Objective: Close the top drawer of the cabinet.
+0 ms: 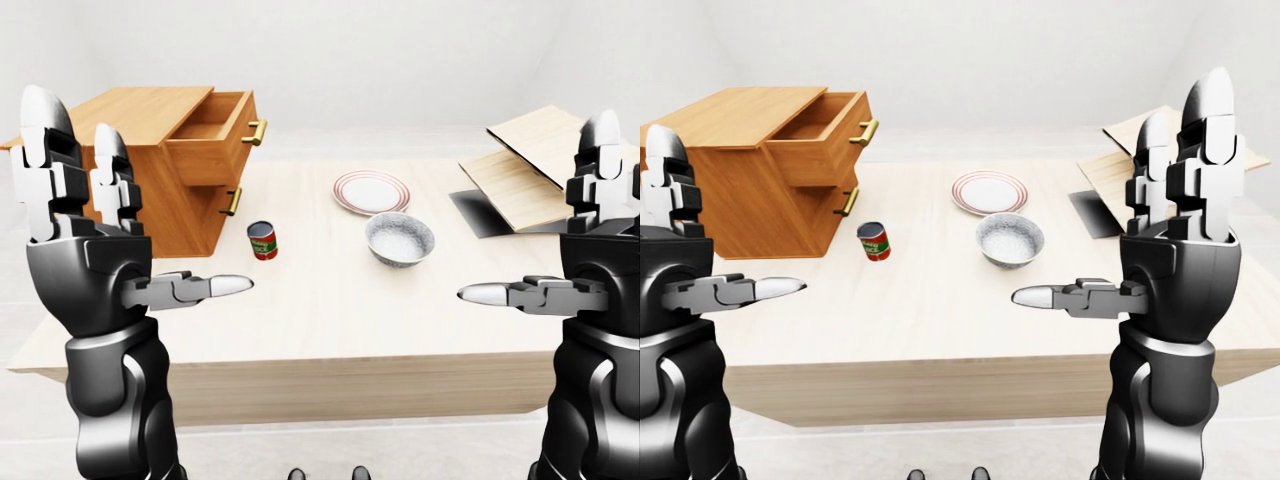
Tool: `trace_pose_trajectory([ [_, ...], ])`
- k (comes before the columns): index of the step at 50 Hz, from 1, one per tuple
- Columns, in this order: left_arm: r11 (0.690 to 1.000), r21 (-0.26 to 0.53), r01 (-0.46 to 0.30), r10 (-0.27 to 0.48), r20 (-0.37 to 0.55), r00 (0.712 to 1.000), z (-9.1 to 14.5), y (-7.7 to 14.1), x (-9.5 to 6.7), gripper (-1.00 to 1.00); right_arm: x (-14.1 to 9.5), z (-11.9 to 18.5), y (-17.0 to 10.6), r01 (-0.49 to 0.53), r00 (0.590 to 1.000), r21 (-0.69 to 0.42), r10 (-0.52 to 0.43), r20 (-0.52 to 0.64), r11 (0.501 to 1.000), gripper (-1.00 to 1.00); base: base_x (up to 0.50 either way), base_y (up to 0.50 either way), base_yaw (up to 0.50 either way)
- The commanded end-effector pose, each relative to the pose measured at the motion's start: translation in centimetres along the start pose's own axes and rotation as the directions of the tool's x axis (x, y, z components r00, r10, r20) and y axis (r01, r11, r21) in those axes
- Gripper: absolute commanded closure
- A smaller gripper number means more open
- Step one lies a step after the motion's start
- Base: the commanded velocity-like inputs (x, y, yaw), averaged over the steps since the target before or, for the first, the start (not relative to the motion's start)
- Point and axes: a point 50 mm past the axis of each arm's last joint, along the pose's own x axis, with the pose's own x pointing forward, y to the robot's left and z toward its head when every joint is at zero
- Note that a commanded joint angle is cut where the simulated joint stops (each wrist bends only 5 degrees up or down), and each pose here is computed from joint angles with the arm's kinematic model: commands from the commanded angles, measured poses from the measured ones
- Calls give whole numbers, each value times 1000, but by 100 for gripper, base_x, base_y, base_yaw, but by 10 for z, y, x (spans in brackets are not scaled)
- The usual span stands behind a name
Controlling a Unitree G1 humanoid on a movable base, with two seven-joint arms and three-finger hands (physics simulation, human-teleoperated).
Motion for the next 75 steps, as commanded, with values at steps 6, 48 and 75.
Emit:
trace_pose_trajectory([
  [6, 1000, -1, -3, 4, 27, 1000, 7, 1, -1, -100, 0, -1, 1, -7, 1000, 5, 7, -3, 1000, -100, 4, 50, 0],
  [48, 1000, -2, 18, -17, 63, 998, 11, -2, 7, -100, -3, 0, 2, -11, 1000, 26, 11, -9, 1000, -100, 4, 46, 0],
  [75, 1000, -4, 26, -26, 57, 998, 9, -4, 7, -100, 0, 3, 0, 4, 1000, 52, -4, 19, 999, -100, 9, 8, 0],
])
